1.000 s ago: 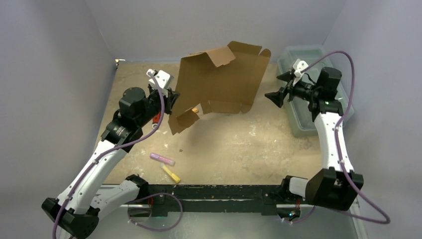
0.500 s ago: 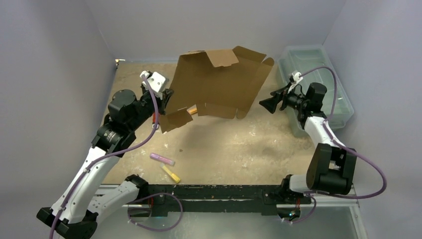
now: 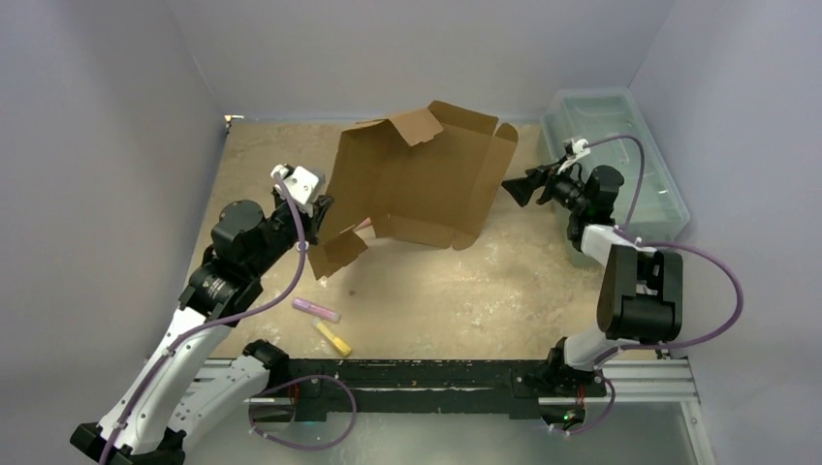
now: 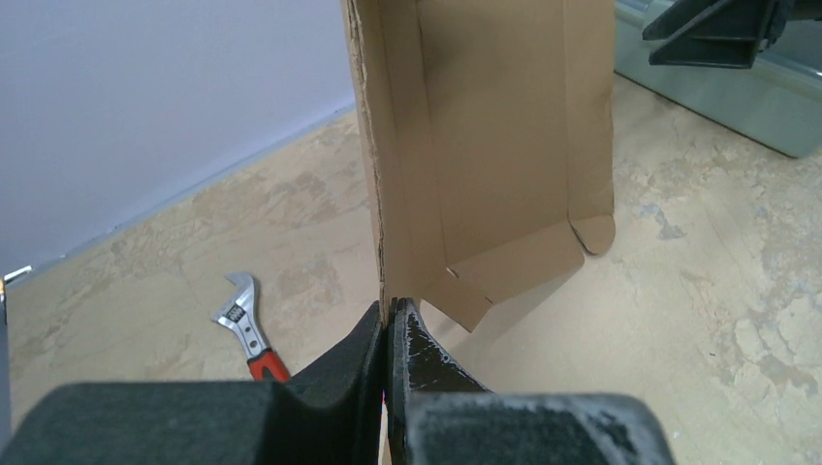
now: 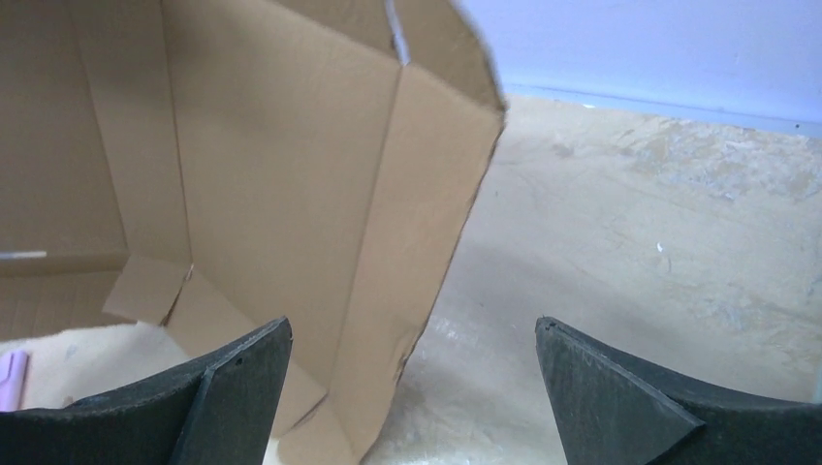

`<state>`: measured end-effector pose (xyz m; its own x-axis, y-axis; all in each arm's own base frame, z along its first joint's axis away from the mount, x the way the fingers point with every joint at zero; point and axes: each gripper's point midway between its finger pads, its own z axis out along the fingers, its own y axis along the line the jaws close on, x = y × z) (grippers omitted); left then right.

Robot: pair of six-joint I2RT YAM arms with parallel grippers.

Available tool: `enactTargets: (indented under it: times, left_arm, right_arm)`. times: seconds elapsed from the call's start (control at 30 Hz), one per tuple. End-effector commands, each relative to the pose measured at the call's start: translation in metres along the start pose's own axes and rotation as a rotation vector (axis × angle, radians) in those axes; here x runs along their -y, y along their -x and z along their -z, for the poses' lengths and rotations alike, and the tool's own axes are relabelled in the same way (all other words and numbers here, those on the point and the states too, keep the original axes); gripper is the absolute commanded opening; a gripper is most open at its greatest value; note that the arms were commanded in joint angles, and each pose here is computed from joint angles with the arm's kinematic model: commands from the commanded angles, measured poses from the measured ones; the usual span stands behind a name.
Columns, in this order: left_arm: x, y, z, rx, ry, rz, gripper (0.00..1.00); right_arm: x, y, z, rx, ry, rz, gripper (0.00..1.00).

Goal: Fold the paper box

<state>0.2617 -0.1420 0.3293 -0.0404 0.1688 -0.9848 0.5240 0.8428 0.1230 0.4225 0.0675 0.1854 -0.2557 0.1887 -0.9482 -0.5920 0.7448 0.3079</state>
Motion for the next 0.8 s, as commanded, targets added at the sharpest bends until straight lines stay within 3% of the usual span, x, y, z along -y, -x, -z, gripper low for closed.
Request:
enactTargets:
  times: [0.0, 0.43, 0.77]
  left_arm:
    - [-0.003, 0.011, 0.006, 0.07, 0.023, 0.009, 0.0]
    - [0.0, -0.01, 0.01, 0.071, 0.034, 0.057, 0.0]
    - [0.001, -0.019, 0.005, 0.078, 0.051, 0.136, 0.0]
  right_arm:
    - [-0.006, 0.016, -0.019, 0.089, 0.04, 0.003, 0.99]
    - [-0.035, -0.008, -0.044, 0.081, 0.189, -0.075, 0.95]
    - [-0.057, -0.015, -0.036, 0.088, 0.302, -0.109, 0.65]
